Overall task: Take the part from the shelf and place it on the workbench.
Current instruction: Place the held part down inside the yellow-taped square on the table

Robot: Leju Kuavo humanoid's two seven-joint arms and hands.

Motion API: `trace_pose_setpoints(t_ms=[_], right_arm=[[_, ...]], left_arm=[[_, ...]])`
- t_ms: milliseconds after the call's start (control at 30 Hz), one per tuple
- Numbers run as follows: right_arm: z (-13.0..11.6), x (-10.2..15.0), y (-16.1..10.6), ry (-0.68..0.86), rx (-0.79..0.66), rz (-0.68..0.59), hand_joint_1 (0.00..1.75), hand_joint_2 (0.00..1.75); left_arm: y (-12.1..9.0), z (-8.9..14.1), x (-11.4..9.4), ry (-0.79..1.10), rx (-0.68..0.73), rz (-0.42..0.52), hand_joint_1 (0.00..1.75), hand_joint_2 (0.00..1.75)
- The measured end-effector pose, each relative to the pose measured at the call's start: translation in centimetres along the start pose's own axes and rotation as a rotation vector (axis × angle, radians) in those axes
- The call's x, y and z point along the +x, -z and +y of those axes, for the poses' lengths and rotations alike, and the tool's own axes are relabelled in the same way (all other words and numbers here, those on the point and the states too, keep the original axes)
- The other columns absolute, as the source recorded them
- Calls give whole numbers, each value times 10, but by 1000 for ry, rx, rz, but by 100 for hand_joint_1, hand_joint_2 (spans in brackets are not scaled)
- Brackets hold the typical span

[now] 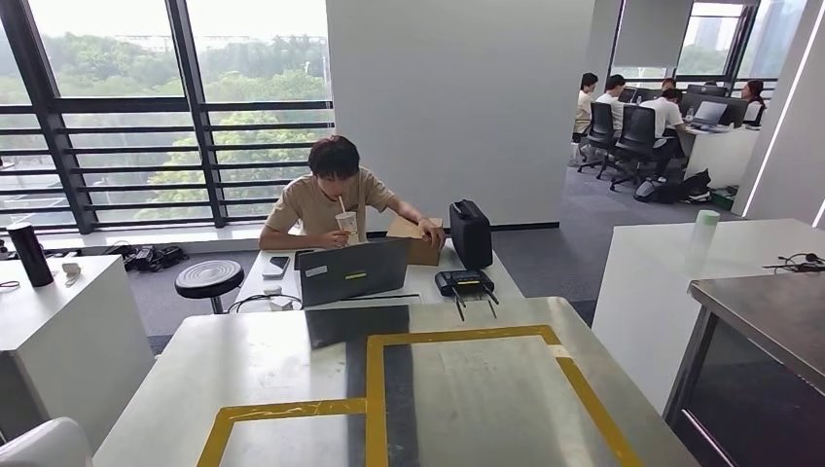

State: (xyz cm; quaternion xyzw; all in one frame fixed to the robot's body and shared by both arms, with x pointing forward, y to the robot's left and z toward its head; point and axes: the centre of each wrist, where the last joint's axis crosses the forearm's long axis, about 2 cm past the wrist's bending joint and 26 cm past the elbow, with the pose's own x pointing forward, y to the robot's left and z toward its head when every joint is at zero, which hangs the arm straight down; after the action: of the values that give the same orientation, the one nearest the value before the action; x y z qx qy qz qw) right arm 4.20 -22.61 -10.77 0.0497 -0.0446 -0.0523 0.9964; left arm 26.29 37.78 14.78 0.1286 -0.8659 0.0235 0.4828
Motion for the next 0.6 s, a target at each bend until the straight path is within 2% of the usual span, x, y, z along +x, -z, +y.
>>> trace_pose_setpoints(t_ms=[100,200,300,400,500,600], right_arm=[[0,1,0,-23,0,3,0,0],[1,3,0,-38,-1,6,0,0],[1,3,0,-43,-1,15,0,0],[1,1,0,-51,-3,28,0,0],[1,1,0,-66,-3,39,0,0],[1,-1,0,-80,-3,41,0,0]], left_arm=[[46,-4,-26,379,-44,5,175,175],[95,-23,-48,699,-174,-22,175,175],[115,-55,-59,821,-362,-80,175,175],[96,-112,-62,903,-602,-165,175,175],[52,-165,-57,973,-829,-298,175,175],[14,-202,-44,978,-948,-441,175,175]])
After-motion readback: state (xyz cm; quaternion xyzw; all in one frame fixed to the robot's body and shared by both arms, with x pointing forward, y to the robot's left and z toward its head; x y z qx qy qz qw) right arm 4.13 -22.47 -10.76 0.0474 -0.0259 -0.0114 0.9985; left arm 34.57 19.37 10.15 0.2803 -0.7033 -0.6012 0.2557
